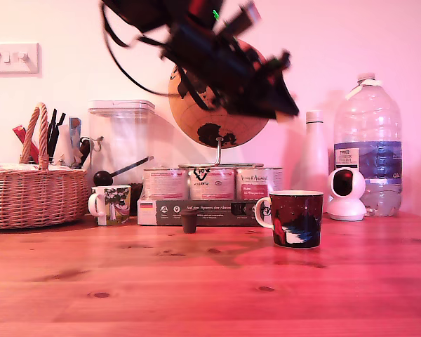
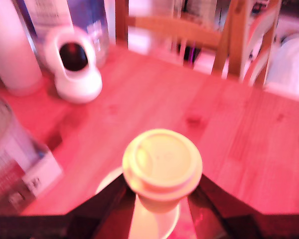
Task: Pick up the coffee capsules on the table and drop them inside the coffee cup
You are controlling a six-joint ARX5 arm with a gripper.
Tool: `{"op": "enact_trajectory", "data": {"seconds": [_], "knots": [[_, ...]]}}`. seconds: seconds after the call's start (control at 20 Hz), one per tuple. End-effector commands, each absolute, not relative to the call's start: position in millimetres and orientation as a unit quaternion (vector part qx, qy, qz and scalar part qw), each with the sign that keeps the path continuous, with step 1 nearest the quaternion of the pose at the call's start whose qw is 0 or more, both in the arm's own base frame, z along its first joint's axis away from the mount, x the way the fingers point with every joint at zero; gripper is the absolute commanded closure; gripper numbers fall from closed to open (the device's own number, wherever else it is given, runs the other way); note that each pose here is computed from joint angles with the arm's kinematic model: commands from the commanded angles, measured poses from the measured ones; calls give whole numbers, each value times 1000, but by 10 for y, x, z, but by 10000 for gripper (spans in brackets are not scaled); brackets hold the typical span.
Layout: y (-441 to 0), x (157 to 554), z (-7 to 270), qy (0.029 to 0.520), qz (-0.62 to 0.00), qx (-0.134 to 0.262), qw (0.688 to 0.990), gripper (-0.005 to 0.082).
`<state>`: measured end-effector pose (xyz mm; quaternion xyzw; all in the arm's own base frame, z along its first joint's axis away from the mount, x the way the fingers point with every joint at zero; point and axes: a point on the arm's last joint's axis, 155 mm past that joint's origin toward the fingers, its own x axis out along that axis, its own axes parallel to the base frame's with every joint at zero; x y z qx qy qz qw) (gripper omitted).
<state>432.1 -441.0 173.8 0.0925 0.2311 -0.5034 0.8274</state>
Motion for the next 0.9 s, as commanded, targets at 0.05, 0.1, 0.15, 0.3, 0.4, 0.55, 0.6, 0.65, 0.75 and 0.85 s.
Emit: {"op": "enact_trajectory", "data": {"seconds": [0.05, 0.1, 0.15, 0.3, 0.4, 0.55, 0.6, 0.65, 0.75, 0.85], "knots": [[-4495, 4402, 1425, 260, -501, 102, 819, 521], [-4506, 4433, 1375, 269, -497, 105, 818, 521], [-4515, 4456, 1314, 279, -495, 108, 816, 521], [-4536, 4492, 1168, 304, -491, 114, 808, 521], [-4529, 4521, 1074, 316, -483, 119, 808, 521], [-4527, 4537, 978, 331, -478, 125, 804, 521], [-4519, 4532, 966, 336, -476, 126, 803, 521], [-4509, 4536, 950, 335, -475, 132, 803, 521], [-4512, 4552, 946, 331, -470, 139, 806, 521], [-4501, 4539, 929, 336, -469, 140, 805, 521]]}}
